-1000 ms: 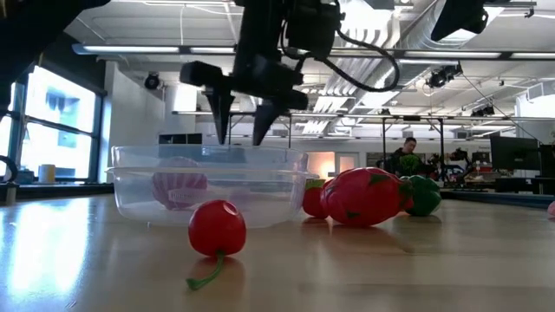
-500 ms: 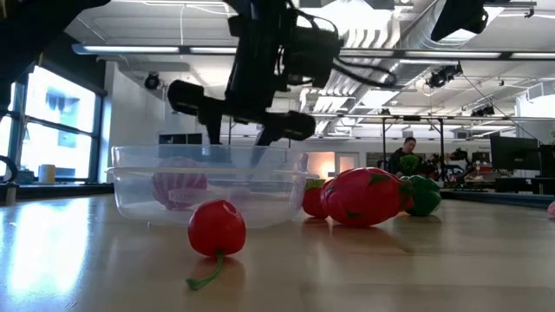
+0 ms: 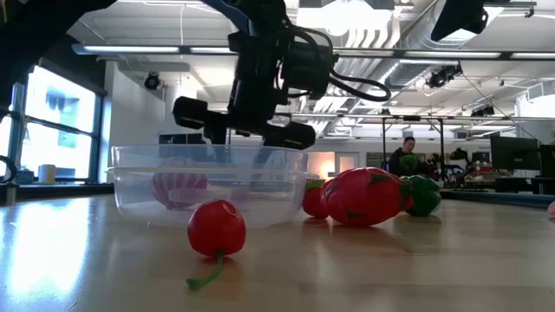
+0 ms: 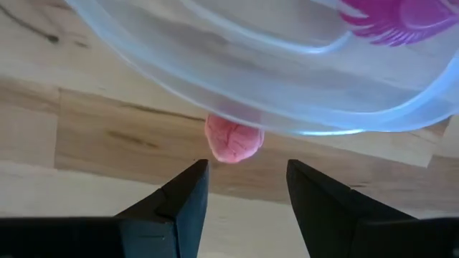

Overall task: Pick and placing Produce into tupperware
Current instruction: Put the left pink peach into the transparent bin

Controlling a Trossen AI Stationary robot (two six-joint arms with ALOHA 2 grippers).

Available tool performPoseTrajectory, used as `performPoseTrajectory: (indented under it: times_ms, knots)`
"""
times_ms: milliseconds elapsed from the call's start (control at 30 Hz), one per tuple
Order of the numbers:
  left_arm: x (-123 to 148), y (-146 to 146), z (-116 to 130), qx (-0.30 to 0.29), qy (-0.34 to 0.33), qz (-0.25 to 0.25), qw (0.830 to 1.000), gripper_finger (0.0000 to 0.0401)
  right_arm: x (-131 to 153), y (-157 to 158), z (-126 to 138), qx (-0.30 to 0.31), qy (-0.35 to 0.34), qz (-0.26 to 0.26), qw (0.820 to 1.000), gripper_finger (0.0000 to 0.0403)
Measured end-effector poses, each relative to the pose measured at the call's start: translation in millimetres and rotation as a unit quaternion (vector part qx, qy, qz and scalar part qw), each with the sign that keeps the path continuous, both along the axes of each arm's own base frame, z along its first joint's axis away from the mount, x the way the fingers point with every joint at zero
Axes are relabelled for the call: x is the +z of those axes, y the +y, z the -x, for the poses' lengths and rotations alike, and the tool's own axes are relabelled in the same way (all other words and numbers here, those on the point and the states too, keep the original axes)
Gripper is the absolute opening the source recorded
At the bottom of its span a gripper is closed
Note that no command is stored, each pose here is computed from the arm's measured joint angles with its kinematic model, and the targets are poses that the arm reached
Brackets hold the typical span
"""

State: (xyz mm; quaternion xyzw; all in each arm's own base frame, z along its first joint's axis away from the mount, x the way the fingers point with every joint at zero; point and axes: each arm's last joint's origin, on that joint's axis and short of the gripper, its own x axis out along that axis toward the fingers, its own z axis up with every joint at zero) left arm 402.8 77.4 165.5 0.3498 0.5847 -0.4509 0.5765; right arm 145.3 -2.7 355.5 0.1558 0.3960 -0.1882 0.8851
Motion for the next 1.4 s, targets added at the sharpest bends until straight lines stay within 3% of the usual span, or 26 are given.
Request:
performPoseTrajectory:
  times_ms: [667,1233,1400]
  knots:
    - [0,-3,-5,-0.028,-0.038,0.047,0.998,0.0177,0,0,0,0.0,0.0,0.0,1.0,0.0018]
    - [-6,-5,-2,-0.054,-0.032,0.049,0.997,0.0177,0,0,0,0.0,0.0,0.0,1.0,0.0018]
    - [-12,-4,0,-0.059,-0.025,0.019,0.998,0.0177,0,0,0,0.0,0.0,0.0,1.0,0.0018]
